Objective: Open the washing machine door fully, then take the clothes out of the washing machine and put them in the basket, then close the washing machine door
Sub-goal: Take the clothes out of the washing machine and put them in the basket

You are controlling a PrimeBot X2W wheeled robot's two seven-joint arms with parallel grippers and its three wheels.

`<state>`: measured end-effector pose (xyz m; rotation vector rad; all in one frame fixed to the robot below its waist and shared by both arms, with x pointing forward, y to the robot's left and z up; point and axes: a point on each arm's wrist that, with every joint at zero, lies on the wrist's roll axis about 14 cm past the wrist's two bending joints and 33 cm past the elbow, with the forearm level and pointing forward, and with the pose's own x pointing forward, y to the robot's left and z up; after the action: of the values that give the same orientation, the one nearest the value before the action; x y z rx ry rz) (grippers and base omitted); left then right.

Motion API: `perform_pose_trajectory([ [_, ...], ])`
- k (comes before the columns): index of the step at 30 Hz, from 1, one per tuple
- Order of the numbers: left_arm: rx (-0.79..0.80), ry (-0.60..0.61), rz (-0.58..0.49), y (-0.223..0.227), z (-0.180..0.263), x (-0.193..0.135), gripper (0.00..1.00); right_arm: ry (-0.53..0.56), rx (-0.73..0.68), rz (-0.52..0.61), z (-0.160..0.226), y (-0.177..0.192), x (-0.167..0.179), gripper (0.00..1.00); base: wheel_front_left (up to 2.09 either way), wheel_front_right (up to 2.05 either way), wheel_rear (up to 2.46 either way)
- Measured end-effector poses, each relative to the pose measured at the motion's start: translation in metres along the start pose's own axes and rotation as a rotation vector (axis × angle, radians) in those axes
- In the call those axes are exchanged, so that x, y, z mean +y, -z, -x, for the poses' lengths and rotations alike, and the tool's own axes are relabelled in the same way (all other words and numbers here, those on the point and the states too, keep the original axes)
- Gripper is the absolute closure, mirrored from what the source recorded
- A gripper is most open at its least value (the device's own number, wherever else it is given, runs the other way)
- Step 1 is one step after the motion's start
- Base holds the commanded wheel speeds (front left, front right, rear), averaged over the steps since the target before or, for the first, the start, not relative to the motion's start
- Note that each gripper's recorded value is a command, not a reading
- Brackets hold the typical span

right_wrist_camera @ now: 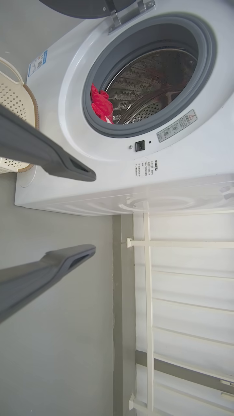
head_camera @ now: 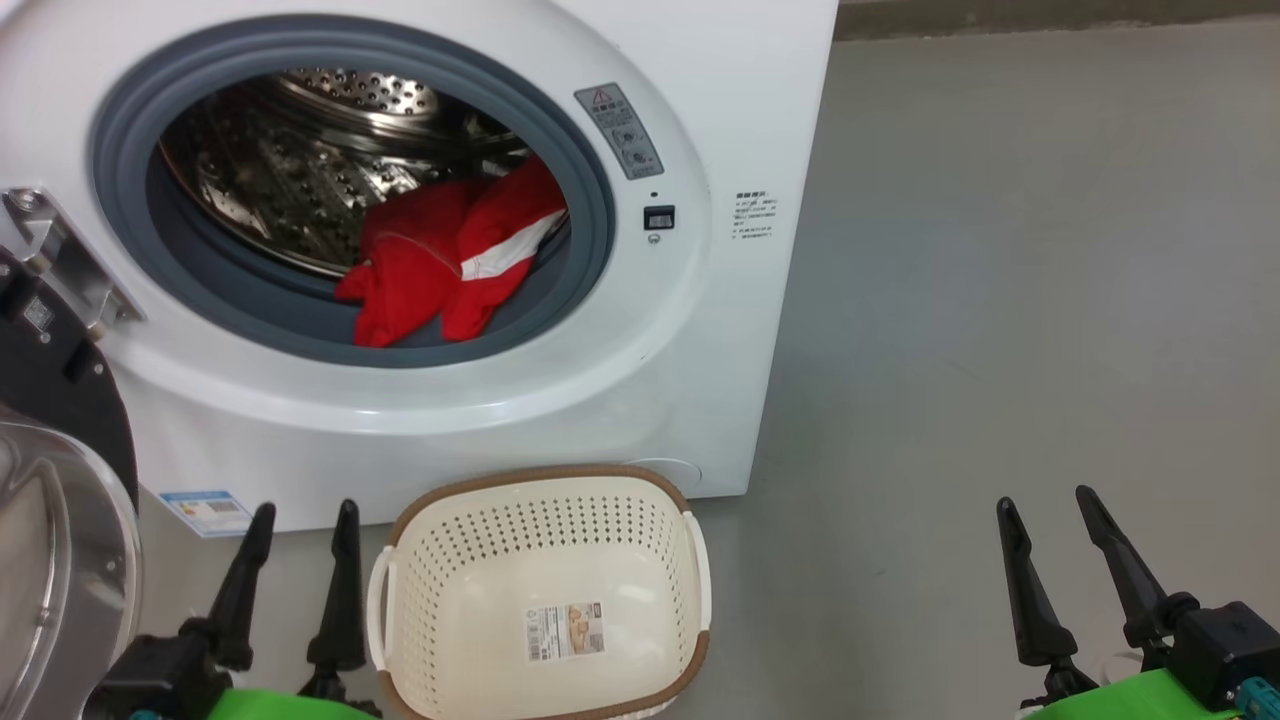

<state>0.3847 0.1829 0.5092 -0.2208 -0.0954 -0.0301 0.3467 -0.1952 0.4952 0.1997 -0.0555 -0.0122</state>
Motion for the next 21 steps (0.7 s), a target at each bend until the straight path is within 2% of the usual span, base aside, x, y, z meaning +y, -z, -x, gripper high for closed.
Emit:
perform_pose_trajectory([
  [13, -0.043, 0.007, 0.01, -0.006, -0.053, -0.011, 0.0, -0.033, 0.052, 0.003, -0.027, 0.02, 0.01, 0.0, 0.0, 0.0, 0.0],
  [21, -0.053, -0.011, -0.025, -0.002, -0.097, -0.011, 0.0, -0.067, 0.083, -0.007, -0.051, 0.037, 0.021, 0.0, 0.0, 0.0, 0.0],
])
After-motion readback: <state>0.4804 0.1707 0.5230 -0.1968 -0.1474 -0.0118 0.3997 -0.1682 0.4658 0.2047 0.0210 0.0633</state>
